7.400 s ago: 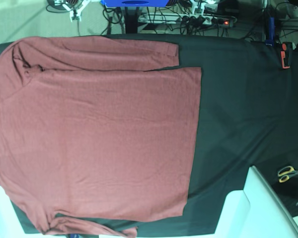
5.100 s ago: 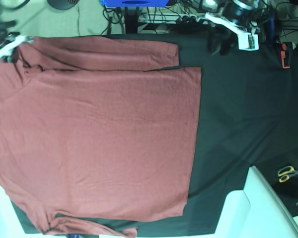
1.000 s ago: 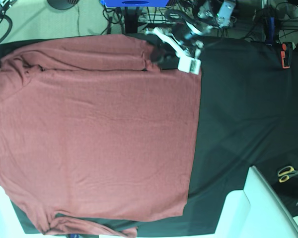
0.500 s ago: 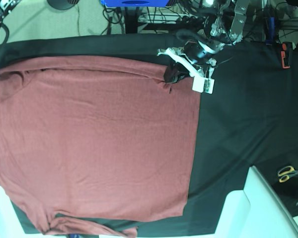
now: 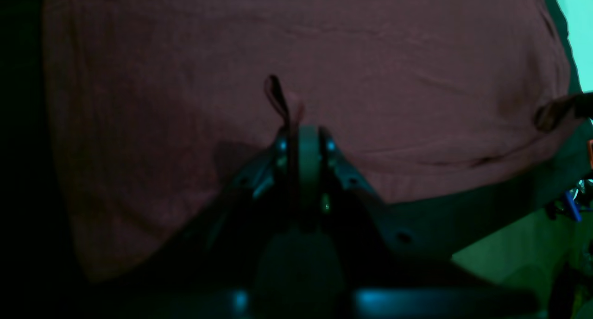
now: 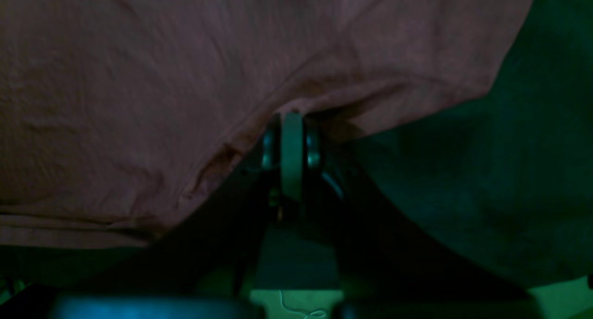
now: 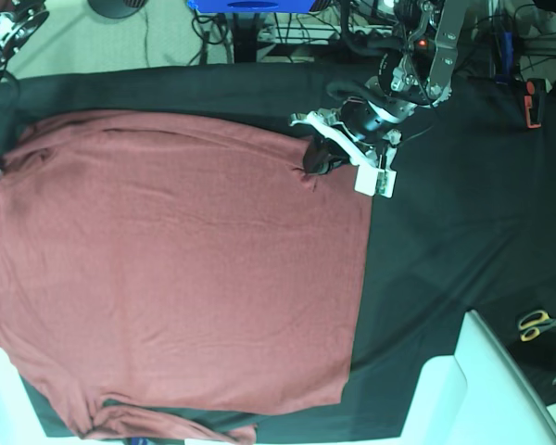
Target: Fold the T-shirt properly
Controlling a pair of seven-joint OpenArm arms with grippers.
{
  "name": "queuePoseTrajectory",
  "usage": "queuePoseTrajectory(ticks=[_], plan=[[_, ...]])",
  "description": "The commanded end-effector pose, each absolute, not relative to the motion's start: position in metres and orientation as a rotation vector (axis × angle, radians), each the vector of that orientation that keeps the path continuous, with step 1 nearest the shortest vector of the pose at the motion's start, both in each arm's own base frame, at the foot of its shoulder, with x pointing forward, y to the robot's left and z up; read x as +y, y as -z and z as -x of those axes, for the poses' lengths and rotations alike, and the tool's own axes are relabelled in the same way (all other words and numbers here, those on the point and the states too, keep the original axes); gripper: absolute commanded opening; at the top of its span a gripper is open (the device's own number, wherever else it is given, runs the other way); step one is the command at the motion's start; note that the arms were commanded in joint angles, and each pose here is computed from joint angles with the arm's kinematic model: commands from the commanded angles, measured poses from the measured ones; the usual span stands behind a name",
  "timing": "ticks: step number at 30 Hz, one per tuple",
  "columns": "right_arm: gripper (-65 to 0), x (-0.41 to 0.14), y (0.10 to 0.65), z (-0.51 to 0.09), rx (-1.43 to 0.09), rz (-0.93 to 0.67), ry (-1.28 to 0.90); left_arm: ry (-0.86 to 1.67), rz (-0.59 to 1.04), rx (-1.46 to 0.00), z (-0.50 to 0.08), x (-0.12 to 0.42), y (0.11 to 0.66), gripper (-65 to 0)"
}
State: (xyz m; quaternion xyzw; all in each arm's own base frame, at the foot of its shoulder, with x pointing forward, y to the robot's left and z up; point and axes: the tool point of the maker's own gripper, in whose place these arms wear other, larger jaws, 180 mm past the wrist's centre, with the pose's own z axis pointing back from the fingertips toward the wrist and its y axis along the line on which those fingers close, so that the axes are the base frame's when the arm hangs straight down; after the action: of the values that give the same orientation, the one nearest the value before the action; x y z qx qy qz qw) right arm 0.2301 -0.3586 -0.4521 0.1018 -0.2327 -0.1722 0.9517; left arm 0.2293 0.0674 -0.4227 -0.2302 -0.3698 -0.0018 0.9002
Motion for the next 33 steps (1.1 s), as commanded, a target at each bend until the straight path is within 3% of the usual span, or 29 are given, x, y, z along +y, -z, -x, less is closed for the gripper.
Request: queuePoseTrajectory(ticks=[1, 8, 16, 25, 33], plan=[[-64.8, -0.373, 0.433, -0.248, -0.551, -0.183, 0.347, -0.001, 0.489, -0.799, -0.235, 0.067, 0.415, -65.0], [-64.8, -0.373, 0.425, -0.261, -0.579, -0.188, 0.344, -0.034, 0.502, -0.818, -0.240, 0.066, 0.409, -65.0], [-64.8, -0.376, 0.419, -0.271, -0.605, -0.187, 0.376, -0.156, 0.654, -0.819, -0.252, 0.069, 0.393, -65.0], [-64.8, -0.380, 0.412, -0.283, -0.628, -0.187, 0.425, -0.151, 0.655, -0.847, -0.268, 0.071, 0.387, -65.0], [-64.8, -0.372, 0.423, -0.291, -0.631, -0.238, 0.465, -0.192, 0.621, -0.797, -0.276, 0.082, 0.415, -65.0]])
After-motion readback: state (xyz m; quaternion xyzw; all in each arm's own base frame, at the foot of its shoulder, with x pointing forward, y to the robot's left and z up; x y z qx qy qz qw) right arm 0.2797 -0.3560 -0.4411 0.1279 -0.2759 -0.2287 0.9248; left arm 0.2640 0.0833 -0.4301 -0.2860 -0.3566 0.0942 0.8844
